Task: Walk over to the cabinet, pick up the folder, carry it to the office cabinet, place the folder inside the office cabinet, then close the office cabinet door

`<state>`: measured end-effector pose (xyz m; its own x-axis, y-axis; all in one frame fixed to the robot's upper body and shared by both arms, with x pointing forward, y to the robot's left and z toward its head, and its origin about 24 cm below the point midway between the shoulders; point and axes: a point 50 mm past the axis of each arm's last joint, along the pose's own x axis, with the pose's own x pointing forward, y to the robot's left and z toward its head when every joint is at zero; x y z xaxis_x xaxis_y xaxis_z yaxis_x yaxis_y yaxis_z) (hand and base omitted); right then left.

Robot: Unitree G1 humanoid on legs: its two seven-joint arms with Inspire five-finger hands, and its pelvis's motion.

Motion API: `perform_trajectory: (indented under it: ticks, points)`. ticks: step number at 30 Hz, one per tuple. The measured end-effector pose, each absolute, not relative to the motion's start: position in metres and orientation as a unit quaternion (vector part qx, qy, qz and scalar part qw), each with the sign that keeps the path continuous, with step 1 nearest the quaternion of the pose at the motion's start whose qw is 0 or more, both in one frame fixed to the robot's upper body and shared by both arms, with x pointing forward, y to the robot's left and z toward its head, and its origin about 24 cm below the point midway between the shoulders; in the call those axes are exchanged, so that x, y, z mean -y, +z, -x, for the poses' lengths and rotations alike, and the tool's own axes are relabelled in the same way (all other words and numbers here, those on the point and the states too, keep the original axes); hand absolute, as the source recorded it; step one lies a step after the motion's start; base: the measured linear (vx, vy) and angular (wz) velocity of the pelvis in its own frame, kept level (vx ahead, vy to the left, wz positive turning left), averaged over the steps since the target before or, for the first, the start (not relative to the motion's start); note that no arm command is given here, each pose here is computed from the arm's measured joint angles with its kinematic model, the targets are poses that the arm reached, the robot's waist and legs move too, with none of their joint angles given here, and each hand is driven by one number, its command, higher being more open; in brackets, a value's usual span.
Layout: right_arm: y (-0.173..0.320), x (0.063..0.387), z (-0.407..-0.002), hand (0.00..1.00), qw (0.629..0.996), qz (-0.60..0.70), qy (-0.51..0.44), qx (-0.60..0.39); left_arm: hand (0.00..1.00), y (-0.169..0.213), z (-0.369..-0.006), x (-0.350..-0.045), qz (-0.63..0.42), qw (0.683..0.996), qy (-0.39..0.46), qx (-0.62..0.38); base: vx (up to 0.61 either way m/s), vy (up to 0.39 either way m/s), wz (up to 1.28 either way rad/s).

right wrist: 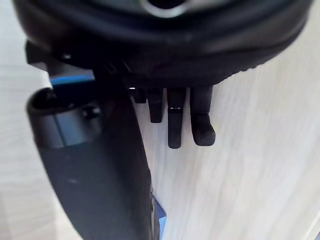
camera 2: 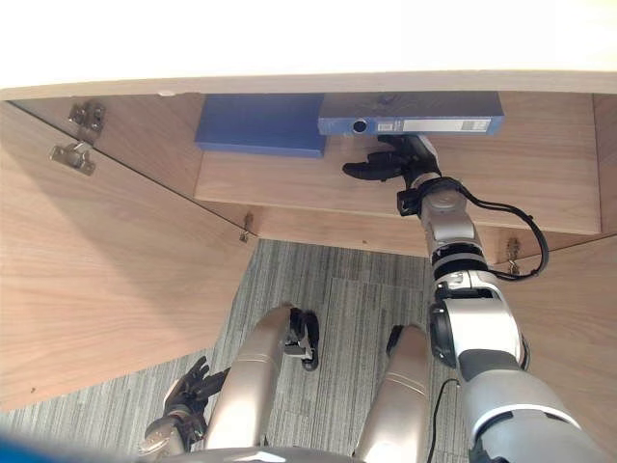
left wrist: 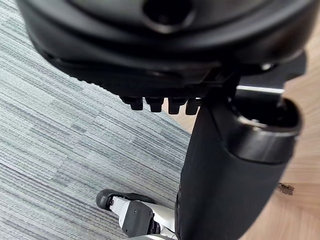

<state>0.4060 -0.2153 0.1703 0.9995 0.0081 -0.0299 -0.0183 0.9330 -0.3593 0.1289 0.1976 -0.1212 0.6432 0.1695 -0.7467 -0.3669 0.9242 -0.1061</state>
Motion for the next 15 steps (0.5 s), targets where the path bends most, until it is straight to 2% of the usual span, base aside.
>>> perform_trajectory:
  ticks: [4, 6, 8, 11, 15]
  points:
    - [0.178, 0.197, -0.397, 1.0, 0.945, 0.325, 0.036, 0.021, 1.0, -0.119, -0.13, -0.199, 0.125, 0.9, 0.154, -0.387, 0.04, -0.008, -0.08]
    - [0.174, 0.189, -0.383, 1.0, 0.914, 0.398, 0.058, 0.046, 1.0, -0.116, -0.131, -0.201, 0.122, 0.903, 0.156, -0.382, 0.06, -0.027, -0.07]
    - [0.159, 0.179, -0.356, 1.0, 0.864, 0.484, 0.118, 0.069, 1.0, -0.115, -0.129, -0.204, 0.118, 0.904, 0.157, -0.379, 0.08, -0.03, -0.06]
    - [0.127, 0.172, -0.327, 1.0, 0.816, 0.536, 0.211, 0.049, 1.0, -0.114, -0.129, -0.207, 0.112, 0.907, 0.147, -0.378, 0.07, -0.023, -0.03]
    - [0.117, 0.173, -0.314, 1.0, 0.784, 0.556, 0.274, 0.032, 1.0, -0.114, -0.126, -0.21, 0.104, 0.91, 0.136, -0.378, 0.06, -0.01, -0.03]
